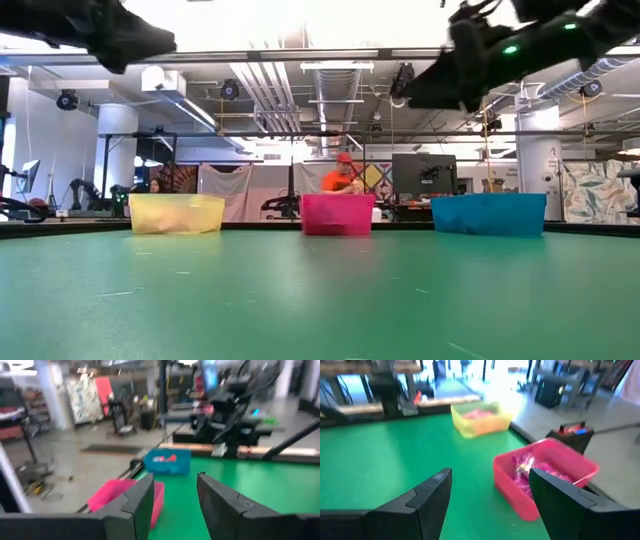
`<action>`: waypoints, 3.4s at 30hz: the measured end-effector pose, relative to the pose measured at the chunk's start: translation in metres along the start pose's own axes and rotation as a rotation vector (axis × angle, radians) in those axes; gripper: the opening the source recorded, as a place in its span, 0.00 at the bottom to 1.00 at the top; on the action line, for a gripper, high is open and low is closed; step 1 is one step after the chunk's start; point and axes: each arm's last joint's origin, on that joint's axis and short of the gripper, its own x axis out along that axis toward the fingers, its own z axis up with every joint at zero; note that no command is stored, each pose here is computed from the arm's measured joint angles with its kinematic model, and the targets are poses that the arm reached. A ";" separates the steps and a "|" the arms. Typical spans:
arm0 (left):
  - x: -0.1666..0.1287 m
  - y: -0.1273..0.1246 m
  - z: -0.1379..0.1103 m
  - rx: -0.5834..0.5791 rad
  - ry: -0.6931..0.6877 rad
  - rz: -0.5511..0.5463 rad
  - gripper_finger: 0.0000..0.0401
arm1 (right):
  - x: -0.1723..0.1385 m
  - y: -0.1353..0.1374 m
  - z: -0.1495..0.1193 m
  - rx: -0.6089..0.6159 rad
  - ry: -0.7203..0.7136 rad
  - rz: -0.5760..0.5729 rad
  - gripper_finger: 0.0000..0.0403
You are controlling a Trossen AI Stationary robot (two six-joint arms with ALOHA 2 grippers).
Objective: Sort candy by brand, put in halloween buckets
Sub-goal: Return to Home Position
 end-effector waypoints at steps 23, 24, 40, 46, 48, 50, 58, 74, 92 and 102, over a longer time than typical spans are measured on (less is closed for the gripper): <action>-0.012 -0.007 -0.070 -0.061 -0.228 -0.280 0.28 | -0.107 -0.033 -0.057 0.157 -0.422 0.296 0.55; -0.012 -0.007 -0.070 -0.061 -0.223 -0.280 0.28 | -0.110 -0.032 -0.056 0.136 -0.447 0.321 0.54; -0.008 -0.002 -0.078 -0.020 -0.109 -0.050 0.28 | -0.128 -0.030 -0.048 -0.150 -0.662 0.369 0.38; -0.007 -0.002 -0.079 -0.014 -0.096 -0.052 0.28 | -0.131 -0.032 -0.042 -0.040 -0.690 0.393 0.35; -0.006 -0.003 -0.079 -0.012 -0.092 -0.052 0.28 | -0.132 -0.032 -0.041 -0.007 -0.688 0.403 0.34; -0.006 -0.003 -0.079 -0.011 -0.089 -0.052 0.28 | -0.132 -0.032 -0.041 0.016 -0.682 0.410 0.35; -0.006 -0.003 -0.080 -0.006 -0.079 -0.054 0.28 | -0.130 -0.032 -0.042 0.030 -0.660 0.418 0.36; -0.005 -0.004 -0.081 -0.003 -0.073 -0.054 0.28 | -0.130 -0.032 -0.041 0.030 -0.661 0.418 0.35; -0.005 -0.003 -0.080 -0.004 -0.073 -0.054 0.28 | -0.130 -0.032 -0.041 0.030 -0.661 0.418 0.35; -0.005 -0.003 -0.080 -0.004 -0.073 -0.054 0.28 | -0.131 -0.032 -0.041 0.030 -0.661 0.418 0.33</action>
